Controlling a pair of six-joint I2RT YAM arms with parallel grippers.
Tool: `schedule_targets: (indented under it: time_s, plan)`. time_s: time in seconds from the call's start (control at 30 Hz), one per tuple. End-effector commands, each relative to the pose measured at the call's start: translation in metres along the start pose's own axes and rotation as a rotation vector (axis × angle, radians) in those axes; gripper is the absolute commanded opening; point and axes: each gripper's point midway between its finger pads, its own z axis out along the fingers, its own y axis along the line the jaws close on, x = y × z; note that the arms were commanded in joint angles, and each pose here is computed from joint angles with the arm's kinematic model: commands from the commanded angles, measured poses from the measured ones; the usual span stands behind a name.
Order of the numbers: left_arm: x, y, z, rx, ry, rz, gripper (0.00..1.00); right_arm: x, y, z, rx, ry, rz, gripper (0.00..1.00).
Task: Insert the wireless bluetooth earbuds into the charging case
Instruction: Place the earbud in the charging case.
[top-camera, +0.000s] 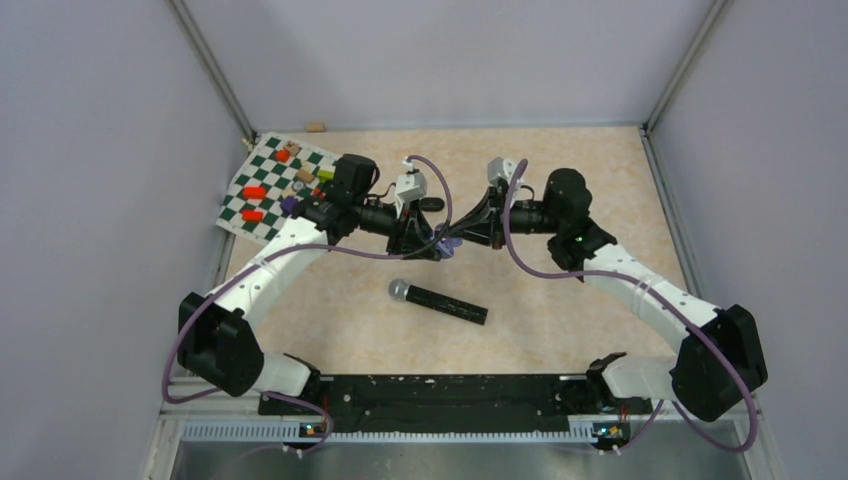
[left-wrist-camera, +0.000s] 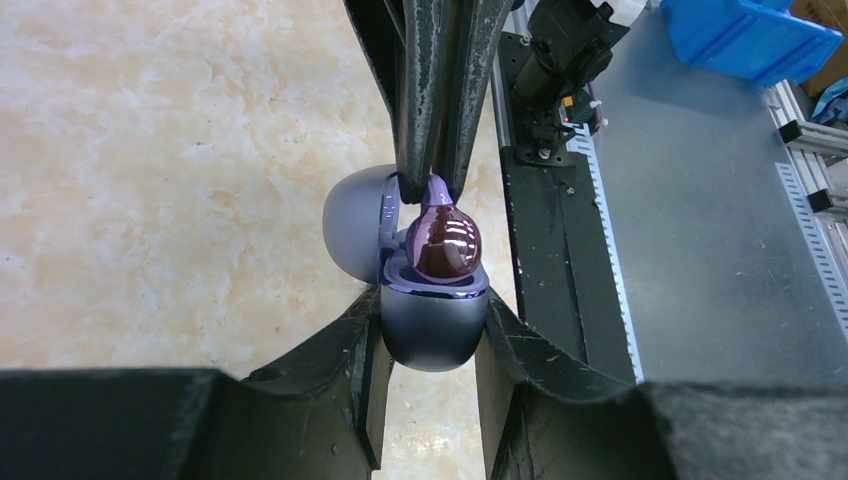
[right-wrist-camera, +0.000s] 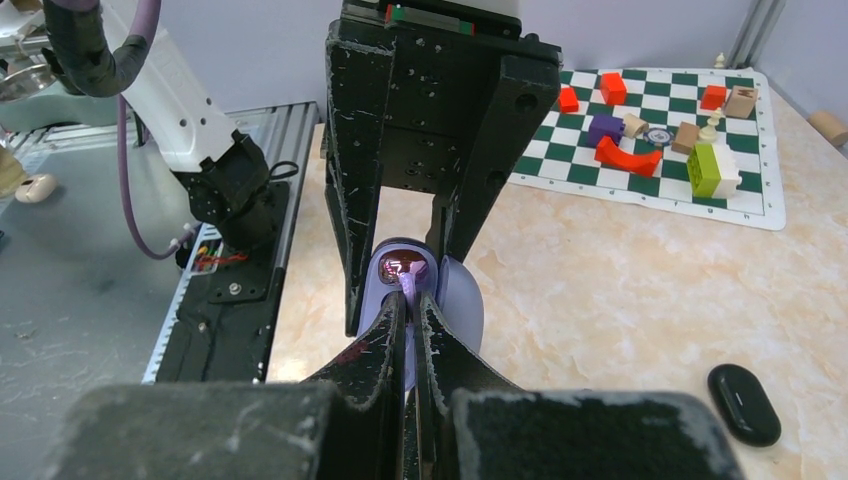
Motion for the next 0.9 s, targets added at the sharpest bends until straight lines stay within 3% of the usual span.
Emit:
schedule_targets:
  time_s: [0.0, 0.87]
  plan:
    - [-0.0152, -0.0131, -0.0023, 0.023, -0.034, 0.063, 0.0, -0.0008, -0.0017, 0.0069, 0.007, 0.0, -0.029, 0.01]
    - [-0.0158, -0.0135, -0.0025, 0.021, -0.035, 0.067, 0.0, 0.0066, -0.0051, 0.0109, 0.017, 0.025, -0.015, 0.01]
